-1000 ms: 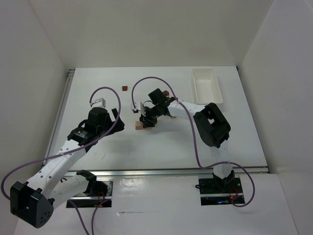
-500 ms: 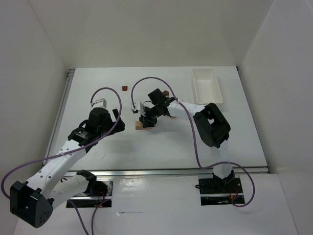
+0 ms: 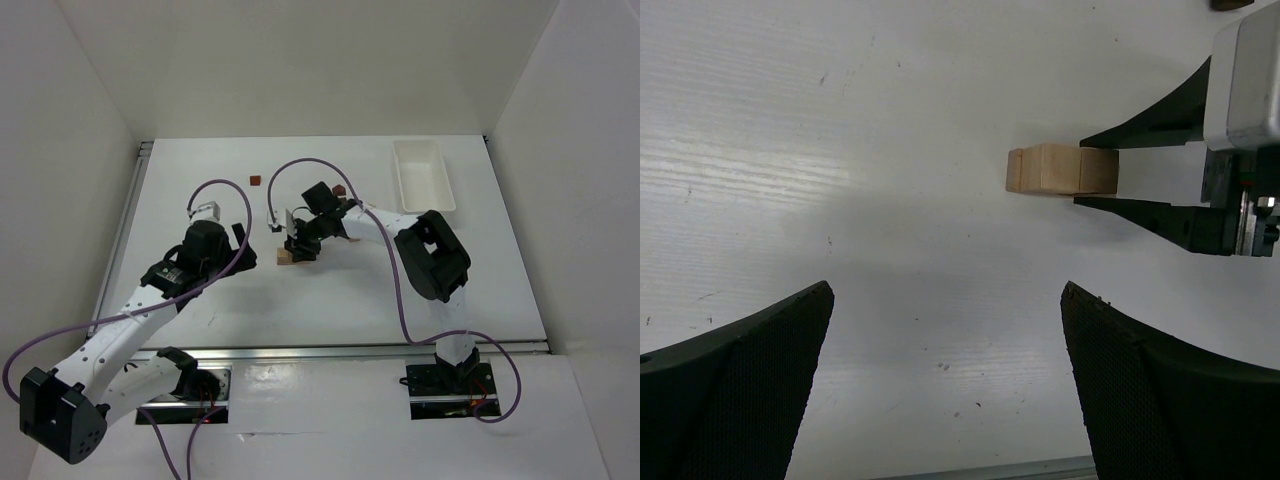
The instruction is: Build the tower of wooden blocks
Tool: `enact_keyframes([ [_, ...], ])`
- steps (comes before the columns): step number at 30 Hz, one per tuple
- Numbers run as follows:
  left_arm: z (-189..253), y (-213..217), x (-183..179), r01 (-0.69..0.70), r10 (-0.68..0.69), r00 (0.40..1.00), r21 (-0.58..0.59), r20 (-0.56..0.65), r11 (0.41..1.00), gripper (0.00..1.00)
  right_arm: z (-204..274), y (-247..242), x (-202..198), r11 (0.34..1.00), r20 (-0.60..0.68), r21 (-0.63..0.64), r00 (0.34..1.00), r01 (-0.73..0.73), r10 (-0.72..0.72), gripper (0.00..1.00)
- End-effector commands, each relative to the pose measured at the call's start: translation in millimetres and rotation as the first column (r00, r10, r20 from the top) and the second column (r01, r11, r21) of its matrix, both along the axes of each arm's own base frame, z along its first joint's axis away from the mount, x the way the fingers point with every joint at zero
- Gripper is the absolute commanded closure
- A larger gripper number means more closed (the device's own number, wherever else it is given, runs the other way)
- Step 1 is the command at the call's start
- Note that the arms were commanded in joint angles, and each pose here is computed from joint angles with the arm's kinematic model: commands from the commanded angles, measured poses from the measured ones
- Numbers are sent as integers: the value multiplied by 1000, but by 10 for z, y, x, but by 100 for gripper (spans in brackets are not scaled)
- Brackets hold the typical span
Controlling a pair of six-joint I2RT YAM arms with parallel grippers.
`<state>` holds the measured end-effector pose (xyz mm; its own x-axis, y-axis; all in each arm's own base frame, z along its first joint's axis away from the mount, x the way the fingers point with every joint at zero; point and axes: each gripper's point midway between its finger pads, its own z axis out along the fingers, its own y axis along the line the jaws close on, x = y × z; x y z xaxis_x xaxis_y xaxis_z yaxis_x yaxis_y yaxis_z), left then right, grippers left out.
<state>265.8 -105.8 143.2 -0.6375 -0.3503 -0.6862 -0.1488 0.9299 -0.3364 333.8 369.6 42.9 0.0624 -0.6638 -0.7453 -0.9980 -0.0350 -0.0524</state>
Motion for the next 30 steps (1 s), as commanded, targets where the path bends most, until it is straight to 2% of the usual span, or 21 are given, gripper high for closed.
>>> enact_keyframes([
  [1,80,-5,43,0,0,1000,5,25,1000,0,-59,83,-29,1000,6,-20,1000,-16,16,50],
  [4,81,10,48,-7,7,1000,10,27,1000,0,-59,82,-28,1000,5,-21,1000,-16,16,46],
  [9,81,-14,39,2,-2,1000,10,27,1000,0,-59,82,-28,1000,5,-21,1000,-16,16,45],
  [14,81,-14,38,2,-3,1000,10,27,1000,0,-15,87,-23,1000,13,-15,1000,-16,16,37],
  [16,81,-14,38,2,-3,1000,10,27,1000,0,22,81,-4,1000,25,-16,1000,-10,10,29],
  [18,81,-14,38,2,-3,1000,10,27,1000,0,81,76,18,1000,41,-14,999,-3,4,27],
  [19,81,-14,38,2,-3,1000,10,27,1000,0,37,42,13,1000,40,-29,999,5,-4,17],
  [22,118,-18,53,8,-8,999,13,36,1000,0,235,58,39,1000,86,-3,996,-8,8,7],
  [23,157,-24,67,8,-8,999,10,45,1000,0,229,25,1,1000,76,-12,997,-8,9,1],
  [30,225,-34,115,29,-31,997,29,67,999,0,676,-283,122,999,162,27,987,-18,13,1],
])
